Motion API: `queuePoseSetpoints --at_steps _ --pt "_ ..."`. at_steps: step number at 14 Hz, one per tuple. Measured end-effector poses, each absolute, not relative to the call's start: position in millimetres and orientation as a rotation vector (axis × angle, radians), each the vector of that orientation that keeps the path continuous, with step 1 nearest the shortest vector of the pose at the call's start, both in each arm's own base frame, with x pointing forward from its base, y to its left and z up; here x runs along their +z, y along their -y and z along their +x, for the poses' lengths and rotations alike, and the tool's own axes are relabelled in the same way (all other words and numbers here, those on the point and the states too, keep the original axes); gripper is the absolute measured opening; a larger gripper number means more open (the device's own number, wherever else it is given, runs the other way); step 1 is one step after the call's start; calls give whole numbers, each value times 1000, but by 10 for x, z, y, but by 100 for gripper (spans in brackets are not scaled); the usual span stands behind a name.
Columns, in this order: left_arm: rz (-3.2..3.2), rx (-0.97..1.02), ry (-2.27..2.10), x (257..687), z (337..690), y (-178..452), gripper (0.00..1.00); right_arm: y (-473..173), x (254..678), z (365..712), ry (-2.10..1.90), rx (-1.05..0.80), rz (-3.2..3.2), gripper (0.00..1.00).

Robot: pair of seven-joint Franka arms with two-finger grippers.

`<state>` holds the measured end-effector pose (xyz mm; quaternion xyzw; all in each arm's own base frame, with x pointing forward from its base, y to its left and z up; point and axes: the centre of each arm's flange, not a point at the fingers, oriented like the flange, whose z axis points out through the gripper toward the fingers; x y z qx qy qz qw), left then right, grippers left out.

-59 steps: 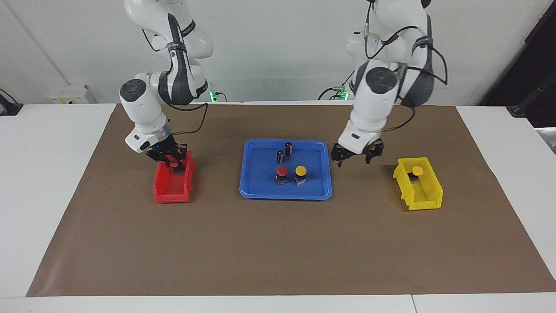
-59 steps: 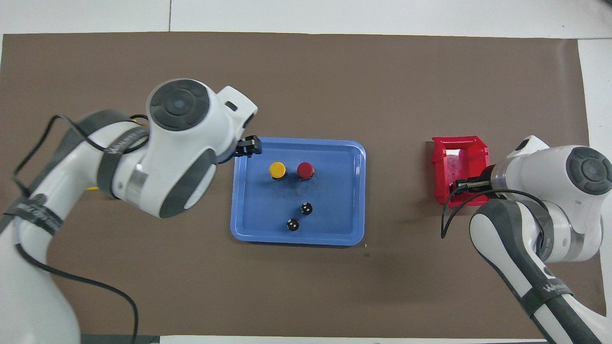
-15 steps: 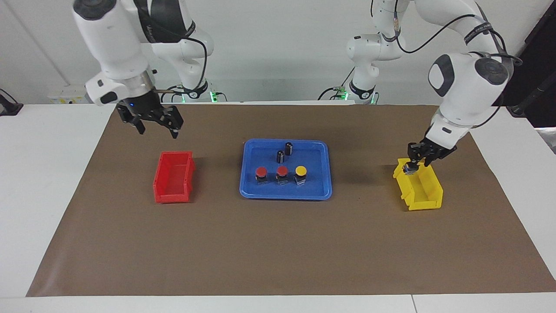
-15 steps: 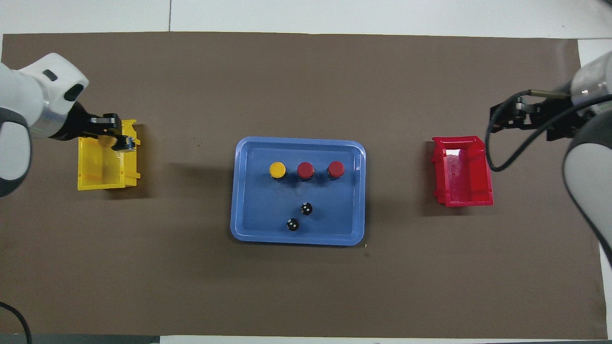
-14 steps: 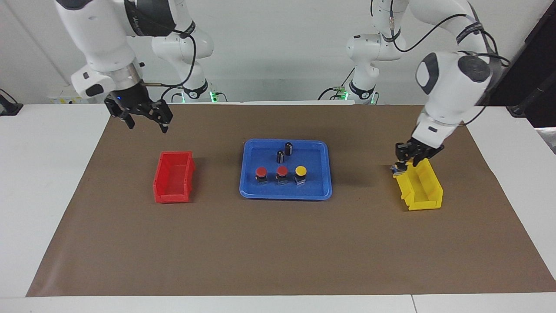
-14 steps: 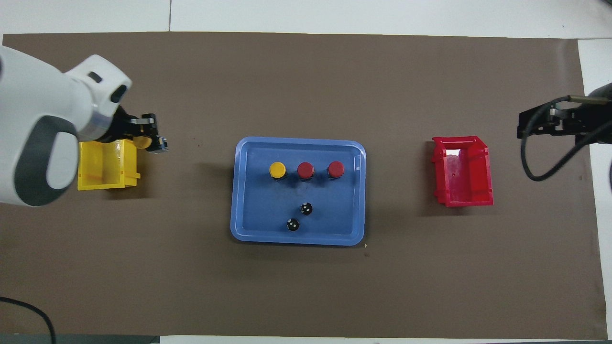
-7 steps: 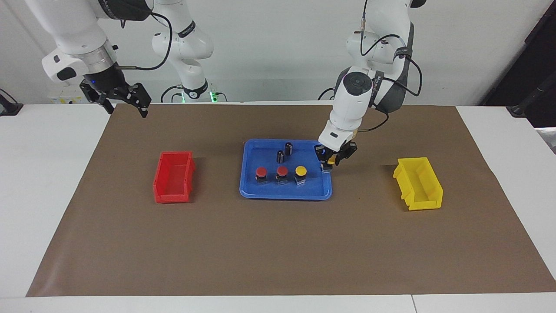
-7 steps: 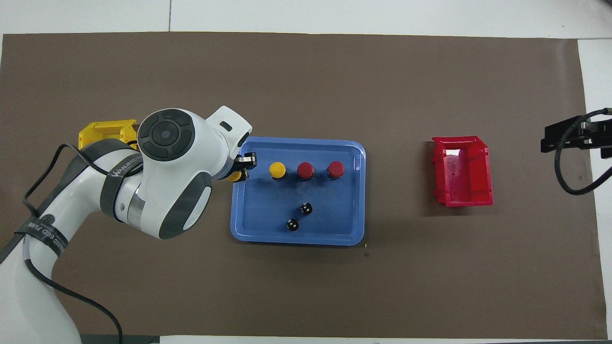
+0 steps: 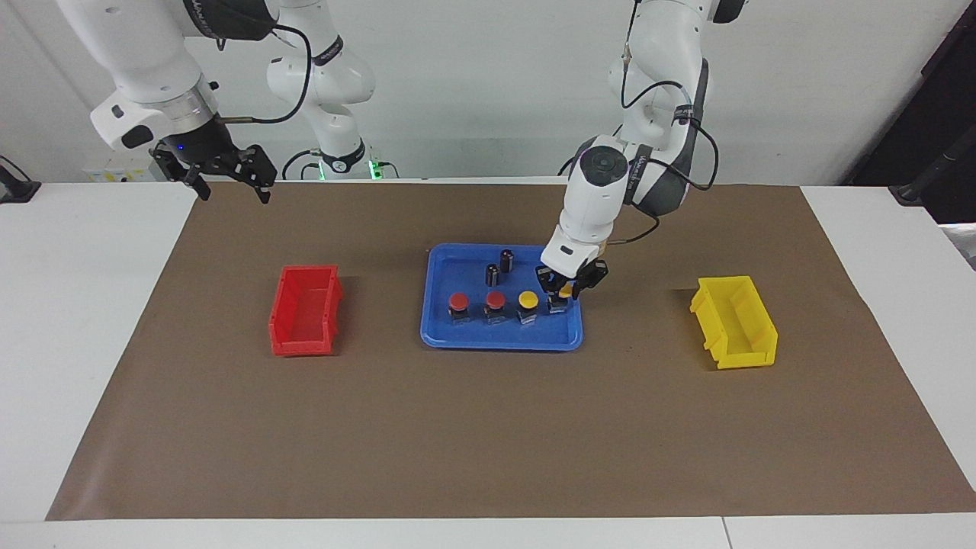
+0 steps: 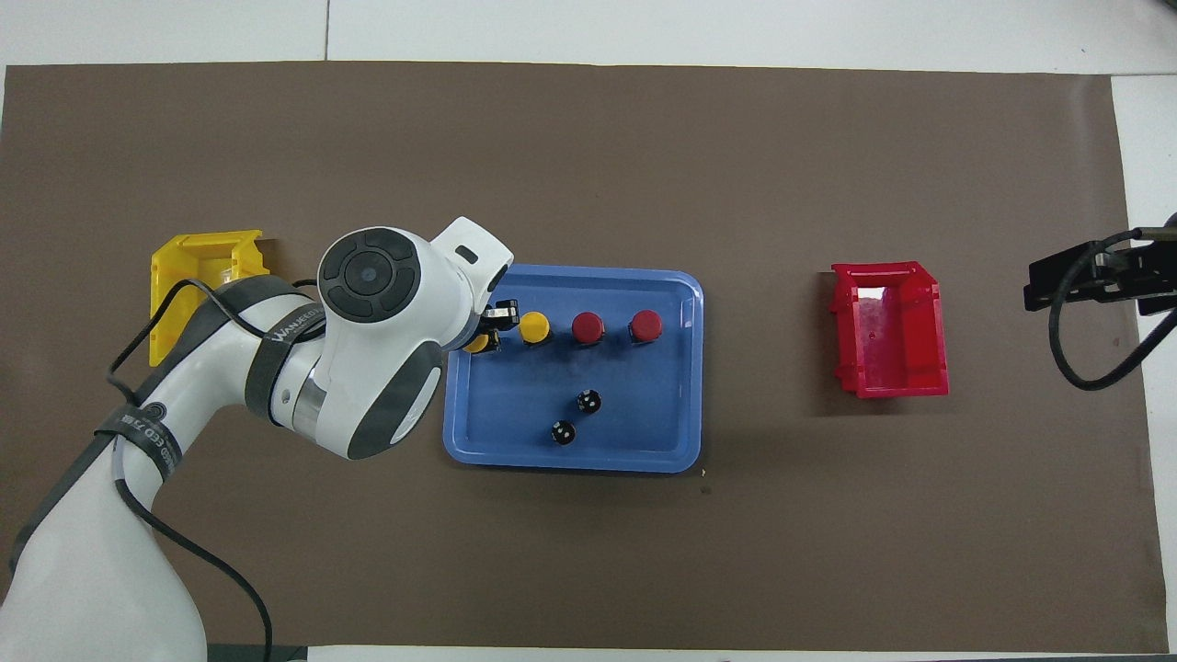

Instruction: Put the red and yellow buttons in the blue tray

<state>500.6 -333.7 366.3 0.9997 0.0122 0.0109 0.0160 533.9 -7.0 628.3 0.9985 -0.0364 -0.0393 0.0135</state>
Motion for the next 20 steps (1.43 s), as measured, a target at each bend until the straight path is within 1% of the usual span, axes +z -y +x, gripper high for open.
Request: queuePoseSetpoints --at_steps 3,4,8,9,11,14,15,18,20 --pt "3111 29 -39 3625 5011 3337 41 79 6279 5339 115 -124 3110 100" --pt "3111 29 -39 3626 5011 3337 48 79 6278 5339 115 -124 3110 100" --pt "3113 29 -49 3690 5045 3317 92 80 6279 5338 115 -124 3110 100" --pt "3119 19 -57 3787 5082 3277 100 80 6280 5337 115 -123 3110 100" --pt "3134 -6 -37 4125 5215 3043 100 73 6281 5337 113 -123 3110 100" --pt "3153 -73 -18 4709 5482 2309 100 72 6282 5337 113 -123 3110 100" --pt "3149 -67 14 4862 5574 2016 100 72 6283 5336 113 -123 3110 100" --pt "3138 -29 88 5068 5734 1311 100 73 6283 5336 113 -123 3110 100" --pt "3135 -13 113 5216 5750 890 100 75 6283 5336 114 -123 3110 100"
